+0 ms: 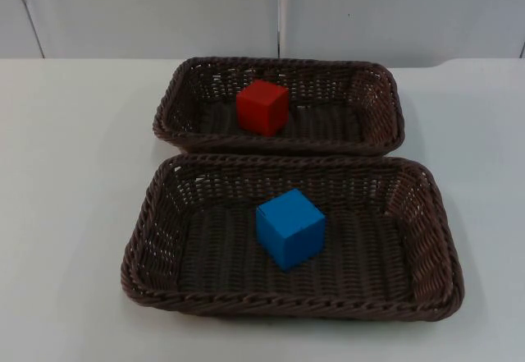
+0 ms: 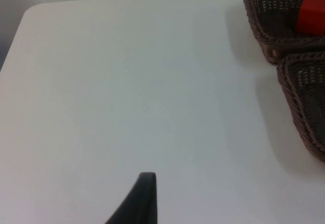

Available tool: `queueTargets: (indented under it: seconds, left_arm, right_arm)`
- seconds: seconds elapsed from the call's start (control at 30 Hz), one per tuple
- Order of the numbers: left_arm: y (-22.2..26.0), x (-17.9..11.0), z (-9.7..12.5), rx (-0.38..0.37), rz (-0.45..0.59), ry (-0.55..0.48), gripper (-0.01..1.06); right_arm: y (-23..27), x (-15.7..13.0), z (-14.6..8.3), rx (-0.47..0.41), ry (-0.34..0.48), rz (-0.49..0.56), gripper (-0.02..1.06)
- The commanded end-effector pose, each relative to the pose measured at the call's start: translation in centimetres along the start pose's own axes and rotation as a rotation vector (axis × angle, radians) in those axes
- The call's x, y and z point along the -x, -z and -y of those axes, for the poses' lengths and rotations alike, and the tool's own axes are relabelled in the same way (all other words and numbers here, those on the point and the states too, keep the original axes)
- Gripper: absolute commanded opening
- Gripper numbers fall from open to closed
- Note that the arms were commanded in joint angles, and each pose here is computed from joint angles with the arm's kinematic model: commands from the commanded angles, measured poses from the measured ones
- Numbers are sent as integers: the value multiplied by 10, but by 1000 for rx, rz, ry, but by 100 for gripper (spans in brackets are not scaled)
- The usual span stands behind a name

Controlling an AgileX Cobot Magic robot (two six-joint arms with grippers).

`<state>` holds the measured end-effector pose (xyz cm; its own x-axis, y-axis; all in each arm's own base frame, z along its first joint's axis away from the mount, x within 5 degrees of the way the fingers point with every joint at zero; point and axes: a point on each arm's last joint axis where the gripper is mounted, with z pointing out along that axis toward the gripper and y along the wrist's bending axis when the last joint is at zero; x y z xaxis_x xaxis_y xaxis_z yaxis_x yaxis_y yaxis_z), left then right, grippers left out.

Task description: Pick up one cube with the left hand and place it into the upper basket. Pick up one cube with the right hand and place it into the lower basket.

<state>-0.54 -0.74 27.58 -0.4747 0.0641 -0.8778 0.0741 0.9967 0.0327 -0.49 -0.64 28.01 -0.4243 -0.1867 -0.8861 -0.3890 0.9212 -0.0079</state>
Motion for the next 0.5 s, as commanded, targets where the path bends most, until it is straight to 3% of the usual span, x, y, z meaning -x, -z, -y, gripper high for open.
queueTargets:
  seconds: [0.0, 0.47]
  left_arm:
    - [0, 0, 0, 8, 9, 2, 105]
    - [0, 0, 0, 8, 9, 2, 105]
  right_arm:
    - [0, 0, 0, -33, -14, 6, 105]
    - [1, -1, -2, -211, -106, 4, 105]
